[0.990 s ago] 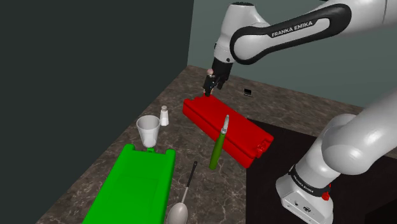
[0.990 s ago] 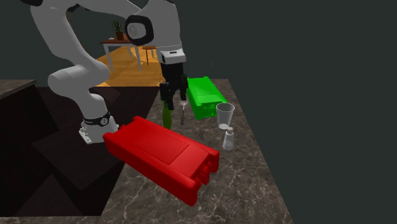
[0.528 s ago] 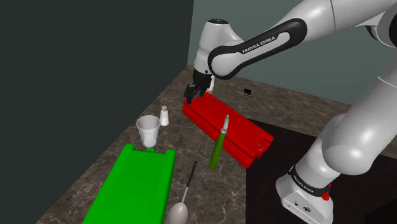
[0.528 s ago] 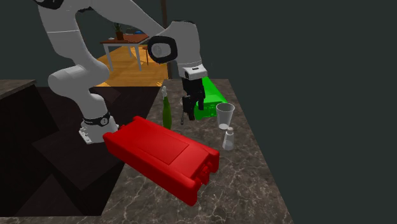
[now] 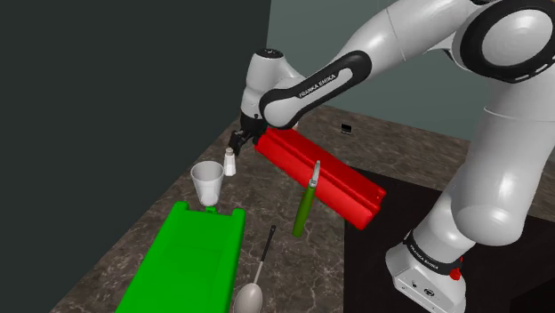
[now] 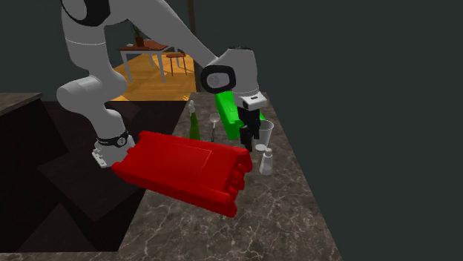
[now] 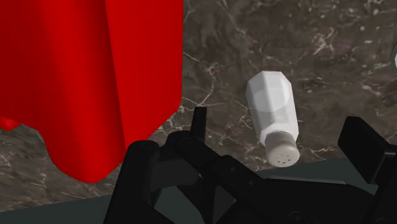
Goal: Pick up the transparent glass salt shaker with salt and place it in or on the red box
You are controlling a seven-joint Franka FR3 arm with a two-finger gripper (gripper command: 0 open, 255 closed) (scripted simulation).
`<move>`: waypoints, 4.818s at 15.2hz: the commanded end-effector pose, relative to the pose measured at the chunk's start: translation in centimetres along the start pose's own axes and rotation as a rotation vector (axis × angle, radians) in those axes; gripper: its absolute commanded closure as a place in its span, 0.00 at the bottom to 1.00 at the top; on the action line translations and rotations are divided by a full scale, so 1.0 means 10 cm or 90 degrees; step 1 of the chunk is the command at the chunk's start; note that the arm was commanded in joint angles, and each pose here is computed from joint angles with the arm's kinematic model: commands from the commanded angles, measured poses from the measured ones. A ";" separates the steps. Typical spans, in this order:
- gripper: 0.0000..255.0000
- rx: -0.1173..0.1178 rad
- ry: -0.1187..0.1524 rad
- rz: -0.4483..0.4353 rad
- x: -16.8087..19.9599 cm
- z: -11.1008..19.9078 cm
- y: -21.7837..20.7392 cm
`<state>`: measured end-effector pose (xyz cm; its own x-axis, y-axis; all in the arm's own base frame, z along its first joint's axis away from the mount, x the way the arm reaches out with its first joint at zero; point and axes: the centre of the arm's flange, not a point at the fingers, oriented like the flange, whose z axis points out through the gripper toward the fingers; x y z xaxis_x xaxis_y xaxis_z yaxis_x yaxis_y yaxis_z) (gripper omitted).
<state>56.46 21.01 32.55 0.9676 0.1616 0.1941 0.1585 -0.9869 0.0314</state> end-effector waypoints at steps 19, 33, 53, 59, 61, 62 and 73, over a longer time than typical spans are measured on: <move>1.00 0.005 0.012 -0.004 0.28 0.72 -0.23; 1.00 0.005 0.012 -0.004 0.33 0.46 -0.23; 1.00 0.005 0.012 -0.004 0.54 -0.57 -0.19; 1.00 0.005 0.012 -0.004 0.60 -0.88 -0.18; 1.00 0.005 0.012 -0.004 0.61 -0.97 -0.18; 1.00 0.005 0.012 -0.004 0.51 -0.99 -0.10; 1.00 0.005 0.012 -0.004 -0.61 -1.25 0.78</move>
<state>50.38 13.42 43.86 0.9626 0.1675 0.2128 0.1659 -0.9858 0.0259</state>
